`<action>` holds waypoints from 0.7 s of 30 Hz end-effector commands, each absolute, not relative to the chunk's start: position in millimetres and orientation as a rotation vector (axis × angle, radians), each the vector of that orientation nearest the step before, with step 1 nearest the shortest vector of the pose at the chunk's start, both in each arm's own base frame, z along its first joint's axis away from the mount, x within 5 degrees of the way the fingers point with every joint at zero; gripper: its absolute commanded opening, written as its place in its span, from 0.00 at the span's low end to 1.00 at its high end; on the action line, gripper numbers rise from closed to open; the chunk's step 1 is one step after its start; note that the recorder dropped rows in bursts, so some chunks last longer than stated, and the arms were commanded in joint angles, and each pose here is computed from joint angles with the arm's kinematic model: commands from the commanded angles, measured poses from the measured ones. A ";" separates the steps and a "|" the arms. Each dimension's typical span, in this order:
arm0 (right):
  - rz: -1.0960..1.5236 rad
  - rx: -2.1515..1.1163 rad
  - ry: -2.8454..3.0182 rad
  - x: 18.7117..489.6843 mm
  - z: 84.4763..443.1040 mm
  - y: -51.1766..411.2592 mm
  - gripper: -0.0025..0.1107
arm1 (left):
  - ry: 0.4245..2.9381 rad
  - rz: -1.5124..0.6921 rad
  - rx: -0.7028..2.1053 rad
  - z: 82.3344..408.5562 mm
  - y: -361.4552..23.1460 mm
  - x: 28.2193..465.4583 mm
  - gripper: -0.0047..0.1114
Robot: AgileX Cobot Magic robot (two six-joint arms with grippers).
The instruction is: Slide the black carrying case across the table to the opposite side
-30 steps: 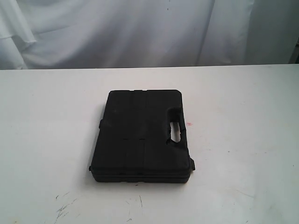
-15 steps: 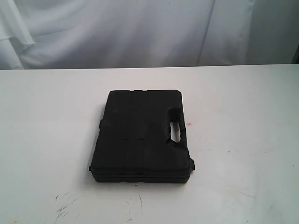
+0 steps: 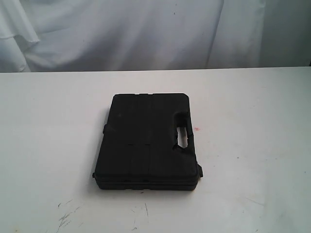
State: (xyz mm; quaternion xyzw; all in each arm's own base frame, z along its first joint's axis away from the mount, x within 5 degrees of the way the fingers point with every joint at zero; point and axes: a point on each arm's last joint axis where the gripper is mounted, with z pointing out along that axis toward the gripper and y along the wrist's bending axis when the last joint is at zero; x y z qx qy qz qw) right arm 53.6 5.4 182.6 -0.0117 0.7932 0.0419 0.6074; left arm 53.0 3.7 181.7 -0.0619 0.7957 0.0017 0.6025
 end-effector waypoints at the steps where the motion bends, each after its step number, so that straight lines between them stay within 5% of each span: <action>1: 0.089 -0.034 1.828 53.2 182.2 5.2 0.02 | 1.837 0.023 -0.133 180.9 4.3 53.0 0.04; 21: 0.089 -0.034 1.828 53.2 182.2 5.2 0.02 | 1.835 0.023 -0.133 181.1 4.3 53.0 0.04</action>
